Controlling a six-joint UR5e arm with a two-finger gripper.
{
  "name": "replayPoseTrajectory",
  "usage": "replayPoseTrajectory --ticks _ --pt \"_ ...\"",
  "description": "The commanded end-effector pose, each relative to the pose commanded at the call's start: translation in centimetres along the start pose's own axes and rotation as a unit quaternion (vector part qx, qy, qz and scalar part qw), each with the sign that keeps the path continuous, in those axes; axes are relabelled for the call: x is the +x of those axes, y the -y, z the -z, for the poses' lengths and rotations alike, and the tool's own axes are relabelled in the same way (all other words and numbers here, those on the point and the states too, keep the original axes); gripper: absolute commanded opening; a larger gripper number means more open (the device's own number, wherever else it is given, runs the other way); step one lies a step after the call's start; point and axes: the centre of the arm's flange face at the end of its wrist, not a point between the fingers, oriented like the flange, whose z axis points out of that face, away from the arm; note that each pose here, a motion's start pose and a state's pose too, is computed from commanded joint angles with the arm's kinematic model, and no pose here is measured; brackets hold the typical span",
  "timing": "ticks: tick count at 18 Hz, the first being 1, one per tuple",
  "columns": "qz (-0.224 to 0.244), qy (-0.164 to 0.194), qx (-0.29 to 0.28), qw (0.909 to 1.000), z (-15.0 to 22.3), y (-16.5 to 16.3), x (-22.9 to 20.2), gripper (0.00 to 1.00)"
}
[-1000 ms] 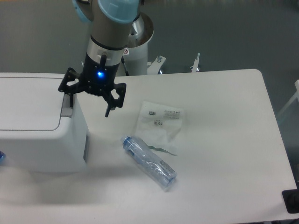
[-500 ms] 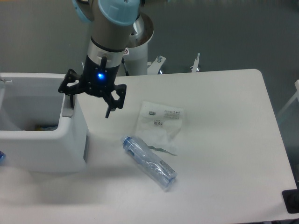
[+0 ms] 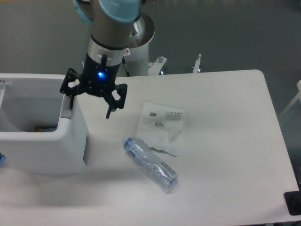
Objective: Open the trash can
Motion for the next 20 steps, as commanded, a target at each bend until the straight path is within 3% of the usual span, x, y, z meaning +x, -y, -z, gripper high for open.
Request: replayPoseTrajectory --ticks 7,10,13,20 --pt "0.018 0.021 0.017 0.9995 1.6 0.4 -4.2 1.0" --pt "0.029 0.06 0.009 0.9977 2.4 -0.2 -7.2 1.0" --pt "0.001 0.089 -0.004 0.996 2.9 -0.9 -10.2 1.0" --pt "-0.052 0.121 -0.035 0.9906 3.5 -2.6 -19.7 1.0"
